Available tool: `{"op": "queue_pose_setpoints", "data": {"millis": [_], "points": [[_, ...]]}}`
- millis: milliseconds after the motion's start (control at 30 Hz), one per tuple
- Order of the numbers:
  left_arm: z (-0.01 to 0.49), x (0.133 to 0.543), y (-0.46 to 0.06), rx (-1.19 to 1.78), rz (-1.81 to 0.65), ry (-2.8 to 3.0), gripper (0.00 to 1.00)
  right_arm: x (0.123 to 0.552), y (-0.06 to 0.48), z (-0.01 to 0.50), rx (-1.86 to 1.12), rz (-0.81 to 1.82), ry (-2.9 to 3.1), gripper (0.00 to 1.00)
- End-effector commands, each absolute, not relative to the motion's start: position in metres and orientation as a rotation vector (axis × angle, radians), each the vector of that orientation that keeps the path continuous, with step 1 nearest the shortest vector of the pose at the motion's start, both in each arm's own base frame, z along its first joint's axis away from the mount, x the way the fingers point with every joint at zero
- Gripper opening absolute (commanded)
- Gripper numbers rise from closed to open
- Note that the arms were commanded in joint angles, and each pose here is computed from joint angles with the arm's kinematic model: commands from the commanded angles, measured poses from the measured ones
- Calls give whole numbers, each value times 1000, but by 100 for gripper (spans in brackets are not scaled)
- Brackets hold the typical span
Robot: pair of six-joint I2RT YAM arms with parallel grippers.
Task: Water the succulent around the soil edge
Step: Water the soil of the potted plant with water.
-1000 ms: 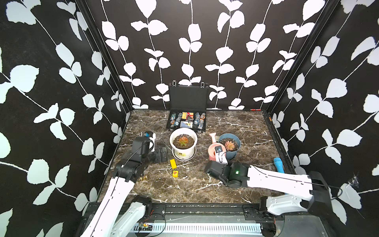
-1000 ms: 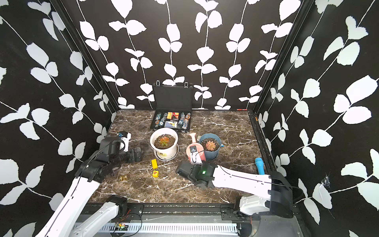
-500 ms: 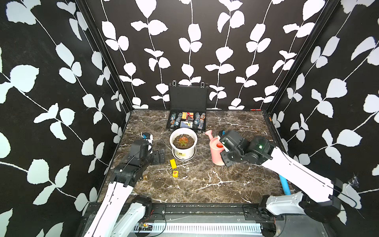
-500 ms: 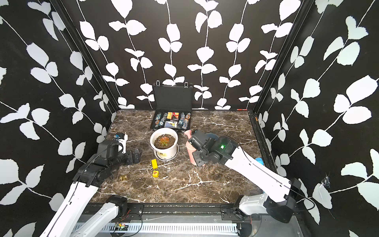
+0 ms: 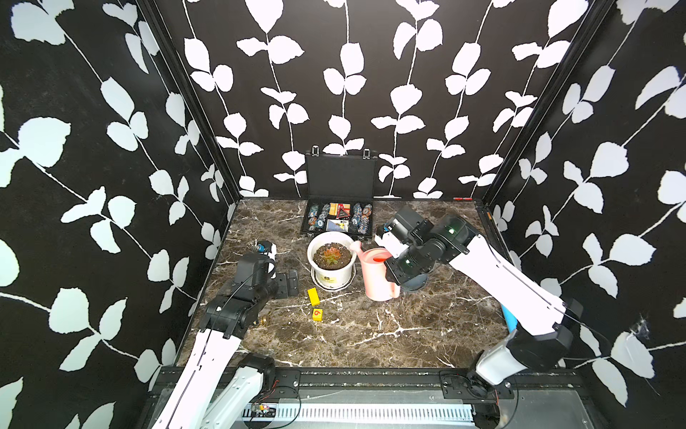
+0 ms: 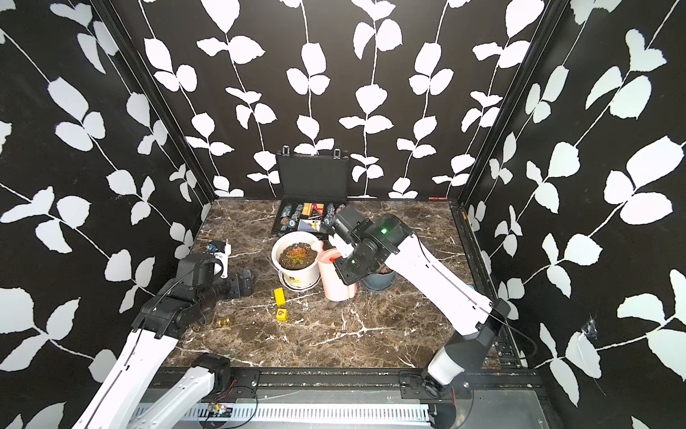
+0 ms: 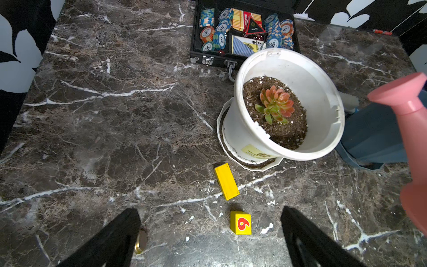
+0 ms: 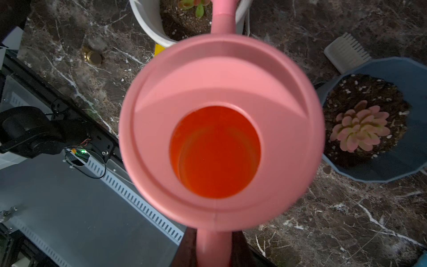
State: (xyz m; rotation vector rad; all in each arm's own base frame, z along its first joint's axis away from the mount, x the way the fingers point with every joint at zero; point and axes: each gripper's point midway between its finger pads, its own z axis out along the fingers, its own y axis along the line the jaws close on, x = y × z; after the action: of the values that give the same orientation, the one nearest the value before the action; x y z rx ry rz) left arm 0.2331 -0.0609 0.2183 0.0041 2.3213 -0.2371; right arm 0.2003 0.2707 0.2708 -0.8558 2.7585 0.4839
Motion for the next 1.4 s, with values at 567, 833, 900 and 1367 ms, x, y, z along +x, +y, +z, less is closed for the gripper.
{"op": "queue_pose_setpoints", "data": {"millis": [567,833,900,1367], "points": [[215,231,-58,-12,-232,2342,99,232,291,276,-853,390,2871,0],[216,231,-60,-7,-243,2341,99,248,305,285,-787,454,2854,0],[216,230,-60,-6,-245,2341,99,251,309,286,-778,469,2852,0],[215,230,-60,-7,-248,2343,99,256,339,290,-750,622,2838,0]]}}
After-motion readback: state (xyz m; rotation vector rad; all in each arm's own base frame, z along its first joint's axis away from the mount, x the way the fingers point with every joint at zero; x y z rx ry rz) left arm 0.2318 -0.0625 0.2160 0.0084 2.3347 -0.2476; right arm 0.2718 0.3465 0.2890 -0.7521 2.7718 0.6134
